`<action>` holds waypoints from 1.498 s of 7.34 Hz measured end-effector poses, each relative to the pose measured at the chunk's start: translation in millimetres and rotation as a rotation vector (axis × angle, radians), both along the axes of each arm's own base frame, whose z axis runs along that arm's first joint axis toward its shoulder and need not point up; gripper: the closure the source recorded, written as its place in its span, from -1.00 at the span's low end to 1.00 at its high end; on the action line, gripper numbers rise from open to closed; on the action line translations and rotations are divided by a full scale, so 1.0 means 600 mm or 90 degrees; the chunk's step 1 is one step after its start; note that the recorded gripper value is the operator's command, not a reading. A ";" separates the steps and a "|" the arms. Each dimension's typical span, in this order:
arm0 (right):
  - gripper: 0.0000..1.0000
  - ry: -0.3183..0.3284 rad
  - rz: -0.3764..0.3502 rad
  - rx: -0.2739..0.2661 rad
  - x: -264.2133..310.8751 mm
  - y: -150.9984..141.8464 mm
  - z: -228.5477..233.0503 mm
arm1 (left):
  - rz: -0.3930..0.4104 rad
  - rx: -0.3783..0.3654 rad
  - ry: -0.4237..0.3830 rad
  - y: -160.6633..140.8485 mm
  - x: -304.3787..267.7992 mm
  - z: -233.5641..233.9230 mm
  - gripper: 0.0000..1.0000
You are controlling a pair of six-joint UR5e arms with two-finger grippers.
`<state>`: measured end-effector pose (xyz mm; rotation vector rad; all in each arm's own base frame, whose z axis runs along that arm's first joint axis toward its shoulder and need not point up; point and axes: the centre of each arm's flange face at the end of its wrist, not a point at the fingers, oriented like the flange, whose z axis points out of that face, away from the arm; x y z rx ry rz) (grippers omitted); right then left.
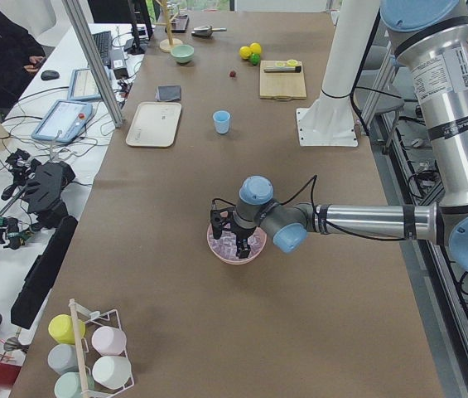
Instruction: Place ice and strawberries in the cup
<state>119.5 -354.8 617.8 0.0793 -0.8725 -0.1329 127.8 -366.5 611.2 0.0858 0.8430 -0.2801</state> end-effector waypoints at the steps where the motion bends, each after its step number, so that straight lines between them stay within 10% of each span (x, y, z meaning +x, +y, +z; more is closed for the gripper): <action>1: -1.00 0.000 0.000 0.000 0.000 0.000 0.000 | -0.001 -0.001 -0.003 0.006 0.007 0.011 -0.70; 11: -1.00 -0.003 -0.001 -0.013 -0.002 0.008 0.015 | 0.005 0.004 0.002 0.028 0.017 0.028 -0.32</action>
